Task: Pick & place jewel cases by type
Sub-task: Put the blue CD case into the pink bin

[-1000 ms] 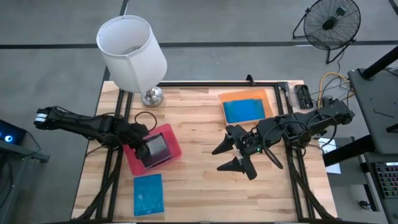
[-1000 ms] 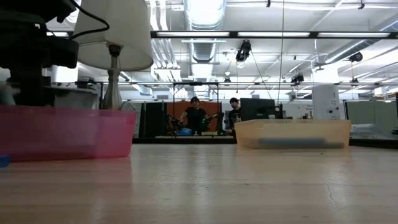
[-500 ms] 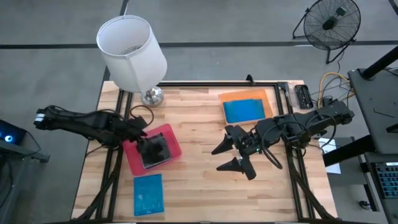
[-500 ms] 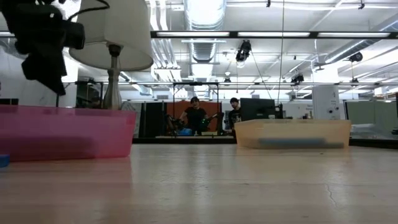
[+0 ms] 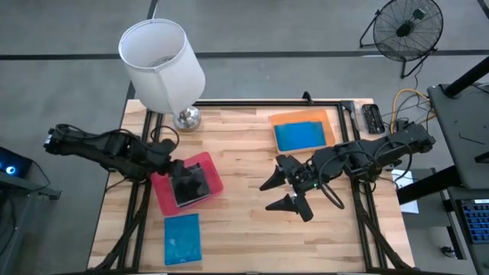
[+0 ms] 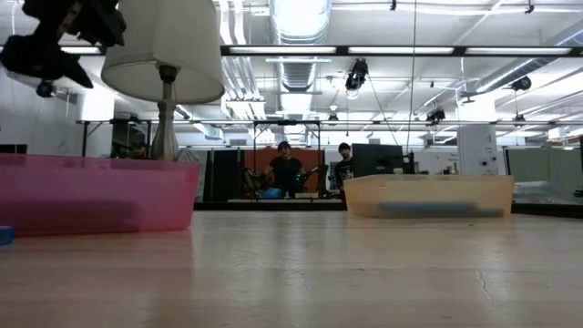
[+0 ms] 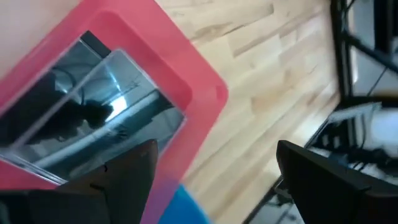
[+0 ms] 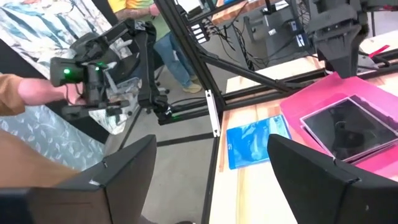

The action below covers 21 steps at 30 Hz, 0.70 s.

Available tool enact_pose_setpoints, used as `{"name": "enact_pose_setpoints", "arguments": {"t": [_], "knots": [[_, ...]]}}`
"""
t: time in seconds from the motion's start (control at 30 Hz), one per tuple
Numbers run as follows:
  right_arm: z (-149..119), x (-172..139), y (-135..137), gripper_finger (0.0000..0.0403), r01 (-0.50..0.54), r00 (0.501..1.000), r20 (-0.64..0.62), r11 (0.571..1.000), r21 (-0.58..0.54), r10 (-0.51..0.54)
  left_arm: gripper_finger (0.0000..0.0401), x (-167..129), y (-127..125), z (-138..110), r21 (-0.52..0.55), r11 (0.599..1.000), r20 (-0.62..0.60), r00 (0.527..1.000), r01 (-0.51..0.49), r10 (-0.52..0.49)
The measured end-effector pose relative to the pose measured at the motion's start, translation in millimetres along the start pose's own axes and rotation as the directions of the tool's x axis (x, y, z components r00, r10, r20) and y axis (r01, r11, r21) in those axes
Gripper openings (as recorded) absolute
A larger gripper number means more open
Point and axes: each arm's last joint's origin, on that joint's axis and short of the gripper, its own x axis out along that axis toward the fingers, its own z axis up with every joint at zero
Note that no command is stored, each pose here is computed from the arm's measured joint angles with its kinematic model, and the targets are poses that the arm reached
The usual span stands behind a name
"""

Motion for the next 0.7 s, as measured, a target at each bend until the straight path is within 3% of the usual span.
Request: {"name": "enact_pose_setpoints", "arguments": {"t": [0.33,0.7], "knots": [[-5.8,3.3,-3.7,0.0307,0.014,1.000,-0.011,1.000,0.009,-0.014,0.0307,14.9,-21.4,-14.2,-0.223,0.972,-0.023,0.997,-0.078,0.074],[-8.1,3.3,-4.8,0.0312,0.020,0.999,-0.036,0.999,-0.039,-0.021,0.0307,49.1,-33.6,-62.2,-0.316,0.922,-0.121,0.974,-0.223,0.193]]}}
